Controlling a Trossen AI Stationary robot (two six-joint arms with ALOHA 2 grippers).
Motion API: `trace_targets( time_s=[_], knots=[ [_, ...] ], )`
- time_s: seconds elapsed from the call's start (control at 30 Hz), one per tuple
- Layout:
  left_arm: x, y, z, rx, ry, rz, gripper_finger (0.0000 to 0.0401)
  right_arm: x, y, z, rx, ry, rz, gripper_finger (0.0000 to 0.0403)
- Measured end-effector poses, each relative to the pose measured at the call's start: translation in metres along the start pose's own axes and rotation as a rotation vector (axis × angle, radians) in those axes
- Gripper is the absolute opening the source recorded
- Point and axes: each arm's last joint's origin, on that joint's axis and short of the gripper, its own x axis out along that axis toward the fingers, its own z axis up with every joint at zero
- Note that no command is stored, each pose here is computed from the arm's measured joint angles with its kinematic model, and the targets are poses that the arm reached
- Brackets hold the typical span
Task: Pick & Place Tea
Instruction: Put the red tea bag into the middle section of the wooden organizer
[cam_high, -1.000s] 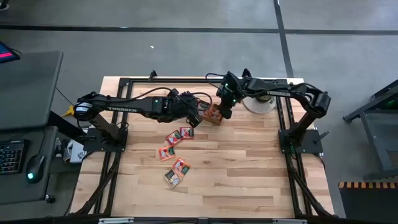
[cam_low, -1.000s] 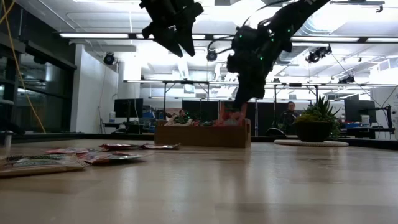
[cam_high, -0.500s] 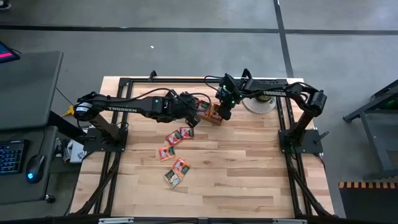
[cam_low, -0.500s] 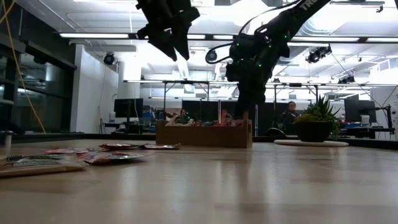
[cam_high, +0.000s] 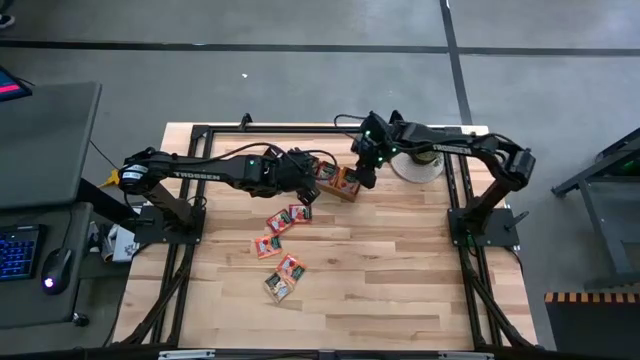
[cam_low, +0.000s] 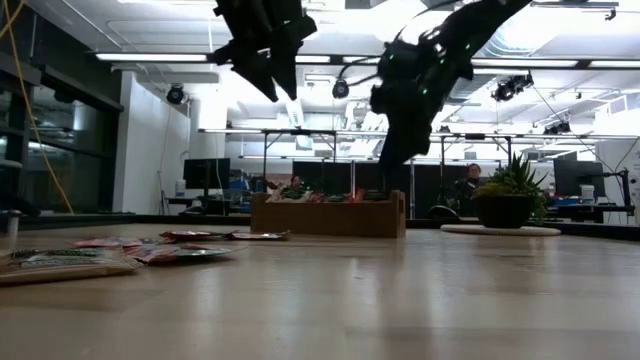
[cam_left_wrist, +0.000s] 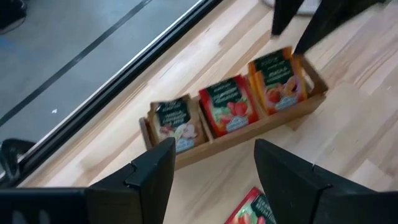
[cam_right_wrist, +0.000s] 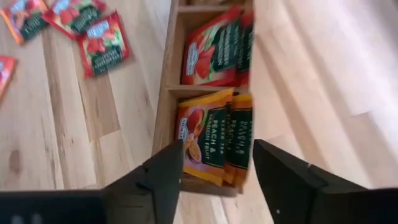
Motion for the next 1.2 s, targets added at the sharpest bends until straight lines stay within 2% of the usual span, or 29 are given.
trace_targets(
  time_s=[0.17, 0.33, 0.43, 0.57, 0.67, 0.8, 1.0, 1.2],
  knots=[
    [0.000, 0.002, -0.004, -0.010, 0.034, 0.022, 0.0216, -0.041, 0.006, 0.002, -0.046, -0.090, -0.001, 0.0205],
    [0.003, 0.003, -0.009, -0.037, 0.056, 0.035, 0.0216, -0.082, 0.021, -0.002, -0.107, -0.178, 0.080, 0.0203],
    [0.007, 0.005, -0.021, -0.058, 0.074, 0.009, 0.0216, -0.105, 0.029, -0.006, -0.131, -0.229, 0.085, 0.0200],
    [0.019, 0.007, -0.044, -0.157, 0.053, -0.068, 0.0216, -0.122, 0.035, -0.013, -0.154, -0.284, 0.076, 0.0200],
    [0.027, 0.010, -0.063, -0.267, 0.037, -0.129, 0.0216, -0.120, 0.035, -0.021, -0.146, -0.273, 0.080, 0.0200],
    [0.032, 0.018, -0.087, -0.369, 0.069, -0.186, 0.0216, -0.103, 0.037, -0.033, -0.098, -0.220, 0.150, 0.0200],
    [0.033, 0.027, -0.108, -0.381, 0.130, -0.220, 0.0216, -0.081, 0.052, -0.043, -0.060, -0.212, 0.216, 0.0200],
    [0.033, 0.033, -0.120, -0.375, 0.083, -0.294, 0.0216, -0.069, 0.075, -0.040, -0.039, -0.281, 0.265, 0.0200]
  ],
)
